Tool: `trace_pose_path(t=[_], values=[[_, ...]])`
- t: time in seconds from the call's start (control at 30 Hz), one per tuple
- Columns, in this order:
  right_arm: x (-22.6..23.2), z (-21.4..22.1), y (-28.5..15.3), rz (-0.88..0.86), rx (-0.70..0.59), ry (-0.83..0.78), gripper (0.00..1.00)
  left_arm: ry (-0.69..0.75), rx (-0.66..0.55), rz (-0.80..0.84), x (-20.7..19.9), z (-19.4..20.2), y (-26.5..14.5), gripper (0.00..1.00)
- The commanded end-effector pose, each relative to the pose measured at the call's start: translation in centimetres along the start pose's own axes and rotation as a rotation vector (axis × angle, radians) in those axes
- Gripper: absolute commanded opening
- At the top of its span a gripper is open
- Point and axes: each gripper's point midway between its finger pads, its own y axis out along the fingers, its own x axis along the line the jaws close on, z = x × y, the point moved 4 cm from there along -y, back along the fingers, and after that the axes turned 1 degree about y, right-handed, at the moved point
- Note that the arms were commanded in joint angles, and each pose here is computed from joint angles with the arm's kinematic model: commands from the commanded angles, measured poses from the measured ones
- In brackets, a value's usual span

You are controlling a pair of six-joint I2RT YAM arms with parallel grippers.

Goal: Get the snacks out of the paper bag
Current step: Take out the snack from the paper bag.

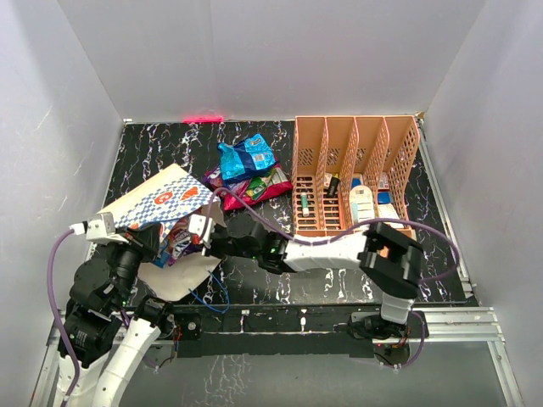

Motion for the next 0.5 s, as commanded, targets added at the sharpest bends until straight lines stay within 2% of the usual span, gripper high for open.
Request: trace_pose_path(t=[0.0, 0.13, 0.27, 0.37, 0.47], values=[[-0.3, -6.5, -4.1, -0.023, -0.140, -0.007, 0.07, 0.005, -0.035, 0.001, 0.1, -0.2, 0.1, 0.00], [1.2, -7.5, -7.6, -0.126, -0.156, -0.046, 0.07, 0.001, -0.043, -0.009, 0.4, -0.2, -0.1, 0.00], [2.9, -6.6, -12.0, -0.228, -0.134, -0.086, 0.07, 0.002, -0.043, -0.013, 0.6, 0.0, -0.3, 0.00], [3.4, -5.1, -15.3, -0.235, -0.084, -0.105, 0.07, 0.001, -0.047, -0.013, 0.6, 0.1, -0.3, 0.00], [2.5, -3.5, -18.0, -0.129, -0.023, -0.094, 0.07, 0.003, -0.046, -0.023, 0.8, 0.2, -0.3, 0.00]])
